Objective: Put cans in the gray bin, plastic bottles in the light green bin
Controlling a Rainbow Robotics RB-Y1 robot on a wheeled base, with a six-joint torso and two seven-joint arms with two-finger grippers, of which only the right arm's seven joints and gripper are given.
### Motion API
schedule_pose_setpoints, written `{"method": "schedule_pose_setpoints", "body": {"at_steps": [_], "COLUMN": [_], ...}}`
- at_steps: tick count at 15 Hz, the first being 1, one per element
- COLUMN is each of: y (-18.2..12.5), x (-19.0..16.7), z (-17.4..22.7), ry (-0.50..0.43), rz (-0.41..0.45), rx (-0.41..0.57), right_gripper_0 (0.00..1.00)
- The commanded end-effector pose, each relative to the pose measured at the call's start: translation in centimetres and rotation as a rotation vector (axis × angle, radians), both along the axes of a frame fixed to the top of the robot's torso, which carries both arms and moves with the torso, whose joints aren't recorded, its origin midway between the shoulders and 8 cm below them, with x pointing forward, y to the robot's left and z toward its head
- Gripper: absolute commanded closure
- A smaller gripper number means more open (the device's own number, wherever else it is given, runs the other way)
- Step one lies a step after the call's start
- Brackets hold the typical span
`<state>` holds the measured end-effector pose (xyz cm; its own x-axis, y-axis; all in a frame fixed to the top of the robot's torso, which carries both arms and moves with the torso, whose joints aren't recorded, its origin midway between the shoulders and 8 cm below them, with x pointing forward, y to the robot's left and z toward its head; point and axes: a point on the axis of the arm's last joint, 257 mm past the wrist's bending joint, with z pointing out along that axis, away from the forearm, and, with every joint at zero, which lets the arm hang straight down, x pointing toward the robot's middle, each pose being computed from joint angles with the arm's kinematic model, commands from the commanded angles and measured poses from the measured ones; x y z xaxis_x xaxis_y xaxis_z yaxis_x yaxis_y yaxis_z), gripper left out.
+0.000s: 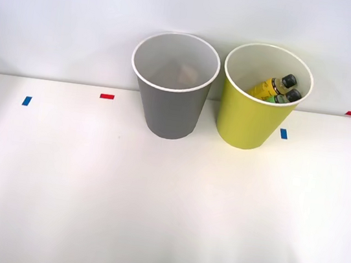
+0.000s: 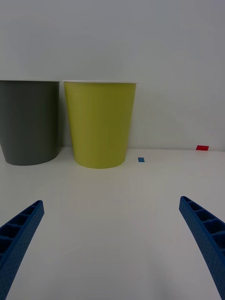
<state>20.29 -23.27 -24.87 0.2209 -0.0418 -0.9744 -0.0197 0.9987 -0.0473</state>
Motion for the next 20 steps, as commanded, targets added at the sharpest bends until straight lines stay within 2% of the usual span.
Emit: {"method": "schedule_pose_setpoints", "body": {"at_steps": [1, 20], "y": [0.0, 0.0], "x": [0.0, 0.0], "z": [0.0, 0.0], "ry": [0.0, 0.0], "rz": [0.0, 0.0], "rx": [0.0, 0.0], "right_gripper_0": [0.0, 0.0]}}
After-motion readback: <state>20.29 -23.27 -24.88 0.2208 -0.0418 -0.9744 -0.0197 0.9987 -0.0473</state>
